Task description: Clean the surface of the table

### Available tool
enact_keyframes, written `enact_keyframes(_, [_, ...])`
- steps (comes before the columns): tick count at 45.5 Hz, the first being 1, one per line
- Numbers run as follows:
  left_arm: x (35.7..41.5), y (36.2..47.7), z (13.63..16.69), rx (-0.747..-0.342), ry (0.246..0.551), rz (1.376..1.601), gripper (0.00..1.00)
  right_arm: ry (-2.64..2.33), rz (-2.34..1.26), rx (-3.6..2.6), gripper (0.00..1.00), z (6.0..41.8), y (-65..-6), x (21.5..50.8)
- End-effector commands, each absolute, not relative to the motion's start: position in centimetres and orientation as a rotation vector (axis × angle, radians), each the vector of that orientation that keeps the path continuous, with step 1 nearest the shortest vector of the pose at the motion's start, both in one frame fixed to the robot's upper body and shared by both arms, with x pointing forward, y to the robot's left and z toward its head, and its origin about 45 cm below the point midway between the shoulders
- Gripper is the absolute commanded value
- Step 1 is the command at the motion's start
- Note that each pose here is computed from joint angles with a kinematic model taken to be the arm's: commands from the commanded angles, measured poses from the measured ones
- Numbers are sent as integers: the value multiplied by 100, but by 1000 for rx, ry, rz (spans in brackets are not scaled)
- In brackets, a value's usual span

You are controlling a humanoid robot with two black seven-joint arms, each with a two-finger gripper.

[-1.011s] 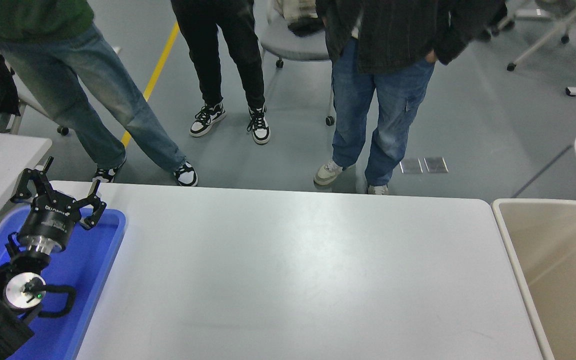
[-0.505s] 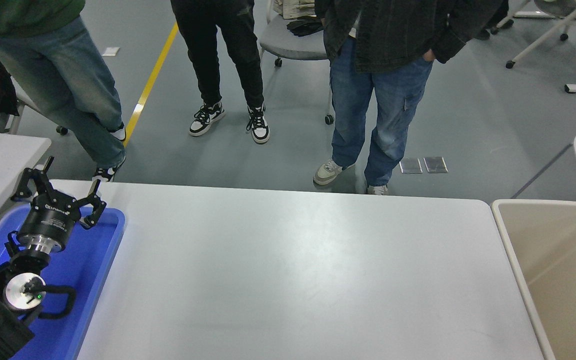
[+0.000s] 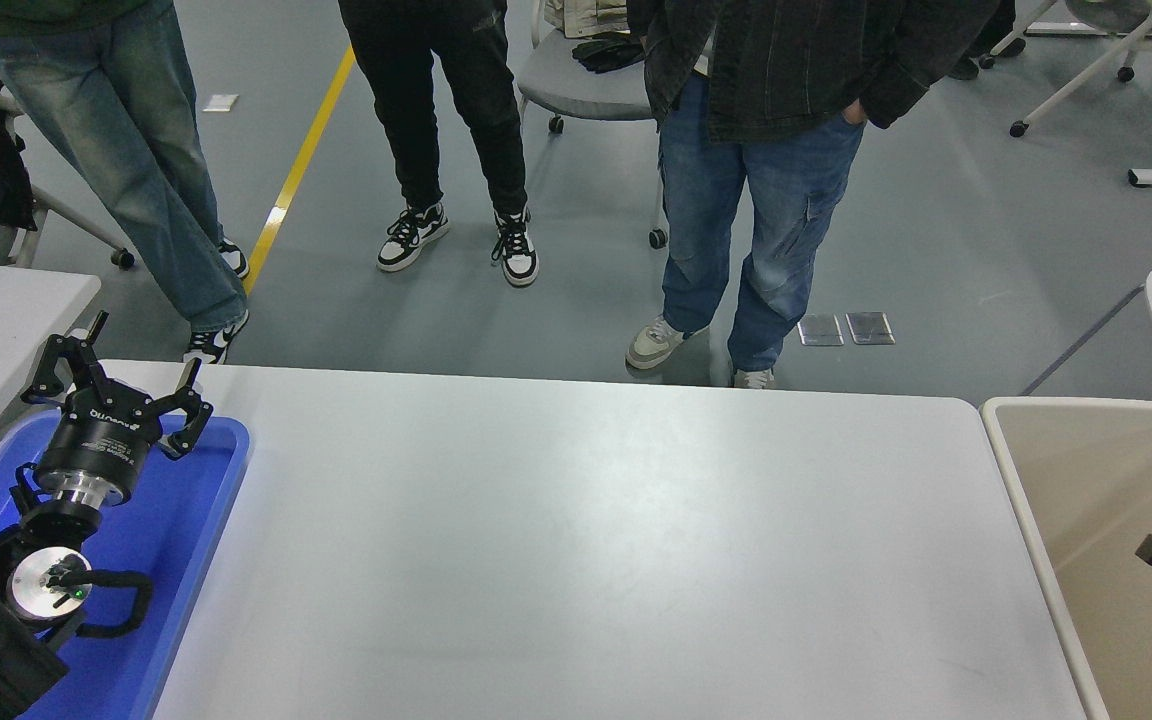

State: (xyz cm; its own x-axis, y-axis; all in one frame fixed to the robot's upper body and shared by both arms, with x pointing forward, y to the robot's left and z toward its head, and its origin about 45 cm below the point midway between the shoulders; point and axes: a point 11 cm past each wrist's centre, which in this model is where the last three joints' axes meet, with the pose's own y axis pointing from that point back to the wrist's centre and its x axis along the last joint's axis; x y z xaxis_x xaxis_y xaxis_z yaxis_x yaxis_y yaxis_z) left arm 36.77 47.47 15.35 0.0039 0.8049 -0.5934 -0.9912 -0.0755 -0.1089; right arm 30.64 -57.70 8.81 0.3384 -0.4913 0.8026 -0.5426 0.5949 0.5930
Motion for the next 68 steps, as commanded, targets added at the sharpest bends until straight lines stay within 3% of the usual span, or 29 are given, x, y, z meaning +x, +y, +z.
enact_keyframes(1, [3677,4747,1535,-602,397,1549,100,-1812,-155,1111,99,1100,-5686,3368])
enact_keyframes(23, [3677,4747,1535,-602,397,1549,100,-2694,-375,1705,100,1493,-5065,3958])
enact_keyframes(38, [3677,4747,1535,-602,397,1549,100,-2683,-798,2259,100,1394,-4076,4021])
enact_keyframes(47, [3677,4747,1535,-602,397,1549,100,-2594,-610,2379,100,1337,-3570,4073])
enact_keyframes(68, [3677,4747,1535,-602,397,1549,100,-2670,-579,2323,100,1376,-3727,4083])
